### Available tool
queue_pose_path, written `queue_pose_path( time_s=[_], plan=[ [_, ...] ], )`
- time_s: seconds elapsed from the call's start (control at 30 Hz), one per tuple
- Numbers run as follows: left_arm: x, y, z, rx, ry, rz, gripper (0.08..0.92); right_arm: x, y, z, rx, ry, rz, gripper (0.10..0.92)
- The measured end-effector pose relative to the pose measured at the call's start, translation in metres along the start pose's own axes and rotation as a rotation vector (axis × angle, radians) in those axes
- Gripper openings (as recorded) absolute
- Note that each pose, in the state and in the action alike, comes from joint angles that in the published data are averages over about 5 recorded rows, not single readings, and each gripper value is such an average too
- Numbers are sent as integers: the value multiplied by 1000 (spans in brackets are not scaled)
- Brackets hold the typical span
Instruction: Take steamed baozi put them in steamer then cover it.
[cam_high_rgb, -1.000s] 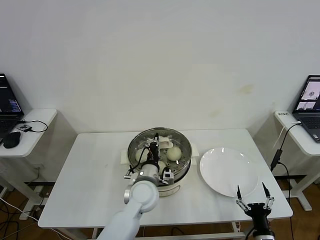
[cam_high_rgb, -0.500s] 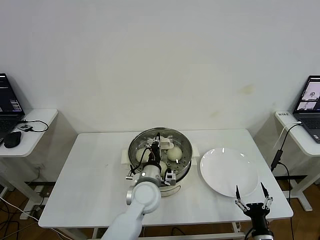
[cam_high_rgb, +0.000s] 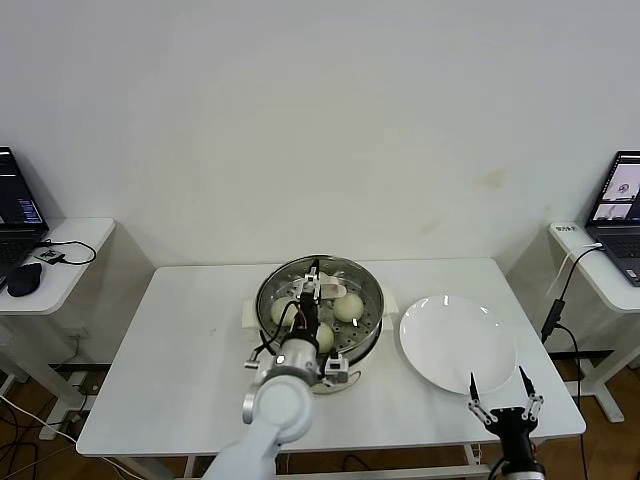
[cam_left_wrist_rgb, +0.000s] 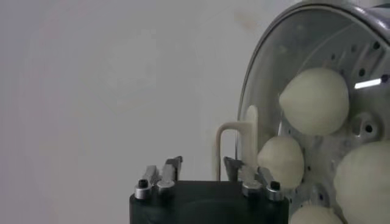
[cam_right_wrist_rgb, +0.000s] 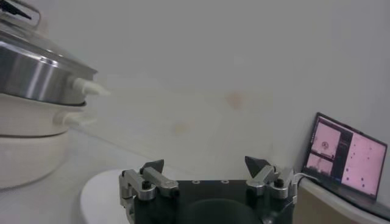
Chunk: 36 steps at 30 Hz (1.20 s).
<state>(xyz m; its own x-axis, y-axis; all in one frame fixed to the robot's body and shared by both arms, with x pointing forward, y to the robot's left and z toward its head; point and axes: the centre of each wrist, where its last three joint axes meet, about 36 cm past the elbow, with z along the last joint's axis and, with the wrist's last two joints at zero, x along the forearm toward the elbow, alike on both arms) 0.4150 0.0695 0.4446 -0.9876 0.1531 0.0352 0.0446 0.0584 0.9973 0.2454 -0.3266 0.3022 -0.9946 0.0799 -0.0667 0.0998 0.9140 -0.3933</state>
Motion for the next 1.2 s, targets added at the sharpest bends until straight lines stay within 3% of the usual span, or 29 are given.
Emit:
queue_pose_path(
  time_s=[0.2, 0.4, 0.6, 0.87, 1.2],
  plan=[
    [32, 9, 14, 44, -22, -23, 812, 0, 1, 1, 0, 2, -4, 823],
    [74, 17, 44, 178, -61, -30, 823, 1, 2, 3, -6, 3, -18, 823],
    [108, 4, 95, 442, -92, -17, 823, 5, 3, 1, -17, 1, -53, 823],
    [150, -17, 149, 895, -18, -32, 823, 16, 1, -7, -64, 21, -126, 823],
    [196, -54, 173, 1301, 124, -65, 823, 35, 0, -31, -191, 110, -220, 823]
  ],
)
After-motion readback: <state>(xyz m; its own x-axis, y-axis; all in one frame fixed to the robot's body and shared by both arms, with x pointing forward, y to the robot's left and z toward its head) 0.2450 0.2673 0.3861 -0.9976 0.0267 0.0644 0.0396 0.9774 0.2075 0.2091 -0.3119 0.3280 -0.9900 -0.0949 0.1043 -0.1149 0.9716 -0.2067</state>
